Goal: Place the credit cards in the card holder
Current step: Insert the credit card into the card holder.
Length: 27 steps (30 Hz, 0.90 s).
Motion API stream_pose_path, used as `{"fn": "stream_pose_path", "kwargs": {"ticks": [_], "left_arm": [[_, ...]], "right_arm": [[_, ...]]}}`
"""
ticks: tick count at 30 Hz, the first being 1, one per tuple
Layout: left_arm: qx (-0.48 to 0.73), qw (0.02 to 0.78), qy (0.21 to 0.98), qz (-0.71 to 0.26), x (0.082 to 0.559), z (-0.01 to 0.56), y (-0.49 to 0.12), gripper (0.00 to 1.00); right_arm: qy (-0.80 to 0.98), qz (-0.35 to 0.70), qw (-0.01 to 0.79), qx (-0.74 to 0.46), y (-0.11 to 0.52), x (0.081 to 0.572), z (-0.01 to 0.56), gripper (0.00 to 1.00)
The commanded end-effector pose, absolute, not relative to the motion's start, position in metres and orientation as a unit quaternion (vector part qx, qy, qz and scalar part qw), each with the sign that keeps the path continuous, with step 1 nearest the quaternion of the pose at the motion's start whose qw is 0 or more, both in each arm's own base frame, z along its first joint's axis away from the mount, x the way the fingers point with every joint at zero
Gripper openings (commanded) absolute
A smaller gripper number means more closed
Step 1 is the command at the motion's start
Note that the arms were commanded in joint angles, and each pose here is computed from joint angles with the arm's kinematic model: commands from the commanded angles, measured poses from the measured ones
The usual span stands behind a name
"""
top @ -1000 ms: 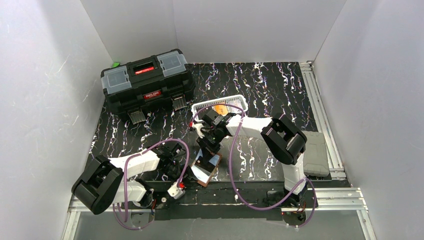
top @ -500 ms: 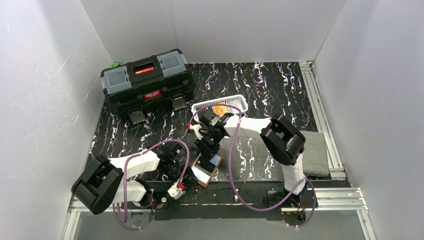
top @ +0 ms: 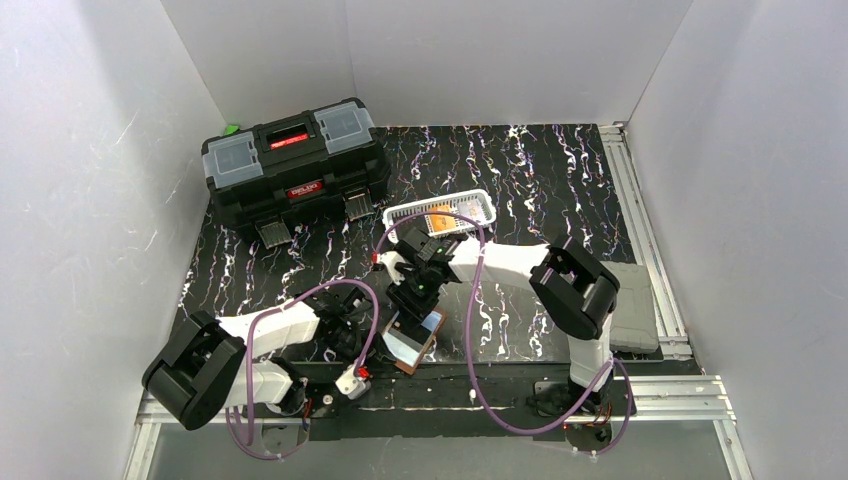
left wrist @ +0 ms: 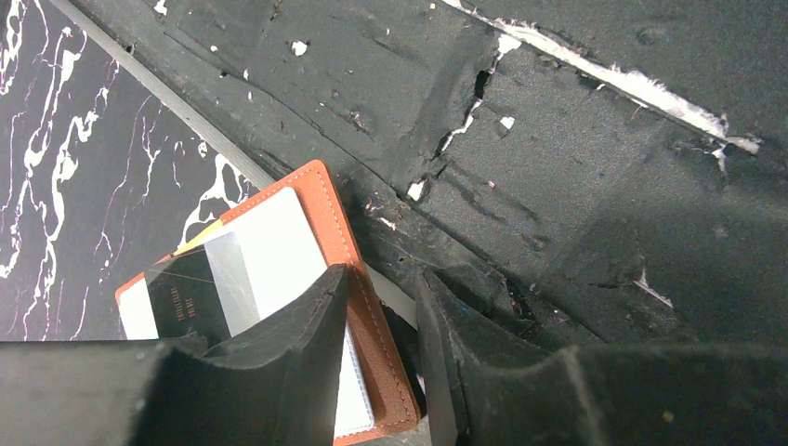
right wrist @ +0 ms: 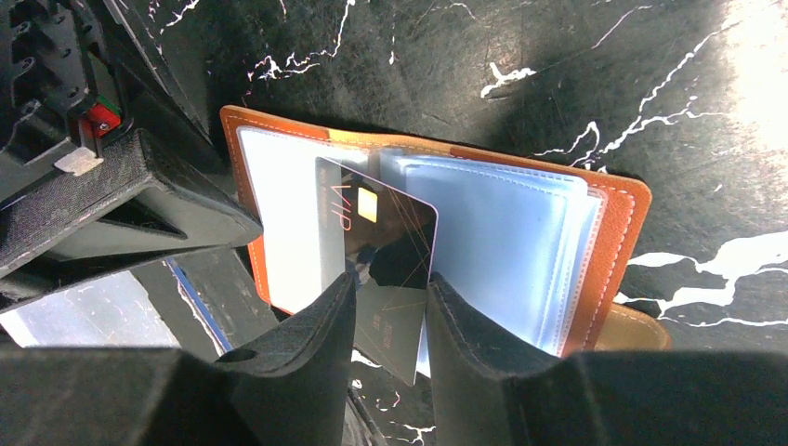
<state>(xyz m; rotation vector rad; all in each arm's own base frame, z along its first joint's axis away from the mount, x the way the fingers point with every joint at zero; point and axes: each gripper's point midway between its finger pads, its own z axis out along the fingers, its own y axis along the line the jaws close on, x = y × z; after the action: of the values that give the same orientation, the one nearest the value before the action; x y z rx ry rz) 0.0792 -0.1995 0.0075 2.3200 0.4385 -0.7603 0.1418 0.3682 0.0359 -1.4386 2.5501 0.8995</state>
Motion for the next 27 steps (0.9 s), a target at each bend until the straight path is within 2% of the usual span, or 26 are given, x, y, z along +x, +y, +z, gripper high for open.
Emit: {"fn": "stream_pose_path", "kwargs": {"ticks": [1,17,27], "left_arm": [[0.925,0.304,0.117,-0.193,0.108,-0.007,-0.19,0.3],[0.927,0.306,0.128,-0.173,0.116,-0.011,-0.189,0.29],[0.915,0.36,0.145,-0.11,0.146,-0.007,-0.203,0.28]], "right_arm": [[0.829,0.285,0.057,-0.477,0.373,0.141,0.039,0.42],[0.795,0.346,0.028,-0.497,0.387,0.105,0.056,0.43],[0.782,0.385,0.0,-0.491,0.382,0.094,0.063,0.45]]}}
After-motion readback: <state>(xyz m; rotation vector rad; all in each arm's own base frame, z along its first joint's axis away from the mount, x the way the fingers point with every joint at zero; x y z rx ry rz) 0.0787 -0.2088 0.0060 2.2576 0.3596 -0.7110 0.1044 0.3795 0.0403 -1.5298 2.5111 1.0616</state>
